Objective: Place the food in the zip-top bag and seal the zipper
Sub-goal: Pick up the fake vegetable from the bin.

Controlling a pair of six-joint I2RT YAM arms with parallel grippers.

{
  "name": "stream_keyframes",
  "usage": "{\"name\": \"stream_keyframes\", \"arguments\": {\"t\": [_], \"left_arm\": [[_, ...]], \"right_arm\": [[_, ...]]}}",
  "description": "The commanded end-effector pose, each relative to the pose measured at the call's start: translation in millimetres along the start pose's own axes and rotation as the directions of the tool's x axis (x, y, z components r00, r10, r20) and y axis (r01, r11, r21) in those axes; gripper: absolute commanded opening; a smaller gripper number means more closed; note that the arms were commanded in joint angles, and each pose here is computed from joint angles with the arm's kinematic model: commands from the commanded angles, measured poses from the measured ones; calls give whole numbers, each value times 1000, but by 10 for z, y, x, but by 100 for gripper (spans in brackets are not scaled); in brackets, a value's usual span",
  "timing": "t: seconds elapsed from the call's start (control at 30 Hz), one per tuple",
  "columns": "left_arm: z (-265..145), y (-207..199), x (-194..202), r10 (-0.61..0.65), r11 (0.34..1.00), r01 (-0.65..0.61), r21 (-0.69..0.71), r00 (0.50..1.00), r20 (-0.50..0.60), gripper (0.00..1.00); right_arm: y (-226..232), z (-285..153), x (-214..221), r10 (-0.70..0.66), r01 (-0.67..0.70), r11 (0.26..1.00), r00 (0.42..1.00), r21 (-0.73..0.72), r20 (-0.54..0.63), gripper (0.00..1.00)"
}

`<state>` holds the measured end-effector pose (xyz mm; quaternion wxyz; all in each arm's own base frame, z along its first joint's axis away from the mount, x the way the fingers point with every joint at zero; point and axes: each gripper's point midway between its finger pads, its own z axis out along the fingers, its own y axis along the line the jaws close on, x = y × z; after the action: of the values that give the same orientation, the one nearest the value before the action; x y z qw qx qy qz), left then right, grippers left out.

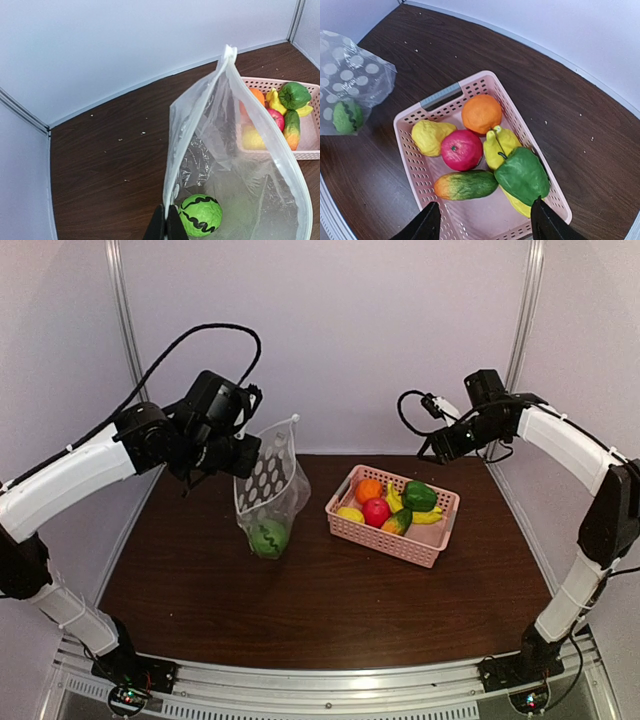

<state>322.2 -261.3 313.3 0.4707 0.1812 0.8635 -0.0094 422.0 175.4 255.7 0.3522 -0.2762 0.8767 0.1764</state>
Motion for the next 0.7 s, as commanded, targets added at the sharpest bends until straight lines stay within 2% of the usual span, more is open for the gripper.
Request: {"name": "stream_keyframes", "arguments": {"t": [0.0, 0.13, 0.33, 0.37, 0.43, 0.57, 0.67], "left_arm": [[-102, 163, 40, 138, 989, -140, -41, 989, -49, 0], [15, -133, 177, 124, 988, -117, 100, 990, -67, 0], [255, -642, 469, 94, 952, -49, 303, 986, -137, 0], [276, -682, 484, 89, 948, -40, 316, 986, -142, 0], [297, -714, 480, 73, 946, -24, 324, 988, -138, 0], [314, -717, 477, 63, 946, -17, 322, 989, -133, 0], [329, -734, 508, 66, 945, -16, 327, 988, -141, 0]], "right_arm": [[-232, -70, 210, -39, 44, 996, 998, 80, -58, 63], [-266, 54, 381, -55, 63, 995, 992, 71, -112, 64], [-219, 268, 659, -157, 156, 988, 967, -22, -201, 69], [-231, 293, 693, -179, 177, 984, 960, -29, -214, 72], [-296, 368, 760, -212, 213, 977, 947, -22, -243, 93], [-387, 484, 862, -301, 304, 952, 910, -35, -284, 99], [-455, 562, 902, -354, 360, 932, 886, -35, -299, 100]]}}
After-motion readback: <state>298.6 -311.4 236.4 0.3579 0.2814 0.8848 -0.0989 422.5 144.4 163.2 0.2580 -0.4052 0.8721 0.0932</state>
